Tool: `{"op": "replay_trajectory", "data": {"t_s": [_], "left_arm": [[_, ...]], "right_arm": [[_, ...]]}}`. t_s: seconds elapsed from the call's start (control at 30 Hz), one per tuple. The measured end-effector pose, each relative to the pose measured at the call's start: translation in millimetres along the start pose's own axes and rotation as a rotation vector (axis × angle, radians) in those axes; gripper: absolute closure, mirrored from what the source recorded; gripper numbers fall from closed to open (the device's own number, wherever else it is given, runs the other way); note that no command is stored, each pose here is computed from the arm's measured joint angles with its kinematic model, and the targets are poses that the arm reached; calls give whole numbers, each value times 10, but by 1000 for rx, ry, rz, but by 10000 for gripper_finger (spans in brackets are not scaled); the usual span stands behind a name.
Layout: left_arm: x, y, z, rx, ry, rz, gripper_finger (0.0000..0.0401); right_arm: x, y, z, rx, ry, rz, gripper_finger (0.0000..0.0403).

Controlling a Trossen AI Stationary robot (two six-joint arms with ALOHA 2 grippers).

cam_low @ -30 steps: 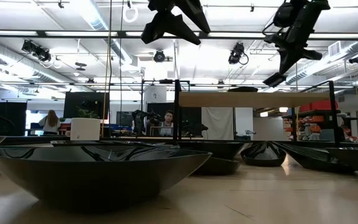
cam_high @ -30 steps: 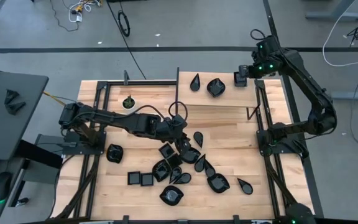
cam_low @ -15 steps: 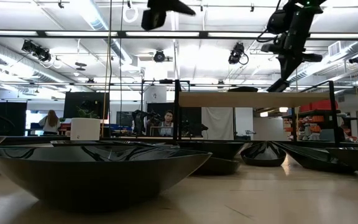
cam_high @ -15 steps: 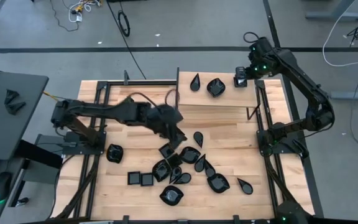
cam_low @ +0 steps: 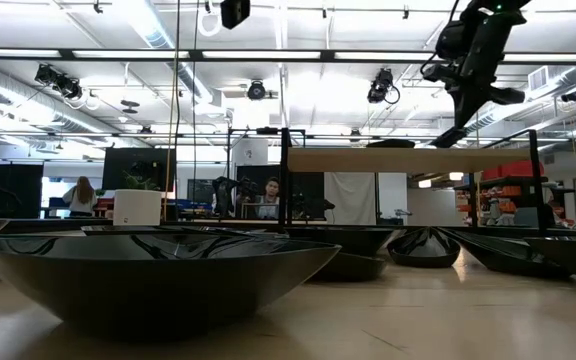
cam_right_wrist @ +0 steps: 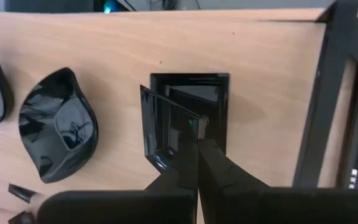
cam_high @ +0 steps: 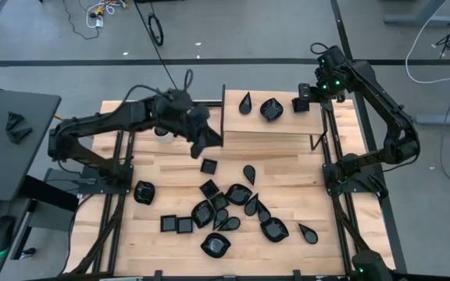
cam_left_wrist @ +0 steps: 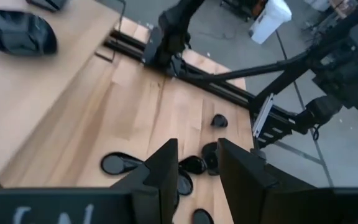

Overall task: Pick & Place Mini shaped plates
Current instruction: Stack the square plate on top of the square plate on the shelf

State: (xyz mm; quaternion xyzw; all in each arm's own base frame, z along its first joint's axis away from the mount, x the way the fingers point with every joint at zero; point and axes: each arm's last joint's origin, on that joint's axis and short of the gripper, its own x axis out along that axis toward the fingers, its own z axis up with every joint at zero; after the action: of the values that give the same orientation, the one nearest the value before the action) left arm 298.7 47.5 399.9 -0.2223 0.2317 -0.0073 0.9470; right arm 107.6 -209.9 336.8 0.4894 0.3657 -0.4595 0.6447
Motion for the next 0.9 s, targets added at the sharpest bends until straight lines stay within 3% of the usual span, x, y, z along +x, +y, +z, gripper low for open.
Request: {"op": "replay_trajectory", "data": {"t_s": [0.5,0.9], "left_arm": [[-217,201,61,90,21,-87,285],[-235,255,121,134,-37,-35,285]], "right_arm": [[143,9,75,67,48,-7,397],[187,1,95,63,51,-40,376]]}}
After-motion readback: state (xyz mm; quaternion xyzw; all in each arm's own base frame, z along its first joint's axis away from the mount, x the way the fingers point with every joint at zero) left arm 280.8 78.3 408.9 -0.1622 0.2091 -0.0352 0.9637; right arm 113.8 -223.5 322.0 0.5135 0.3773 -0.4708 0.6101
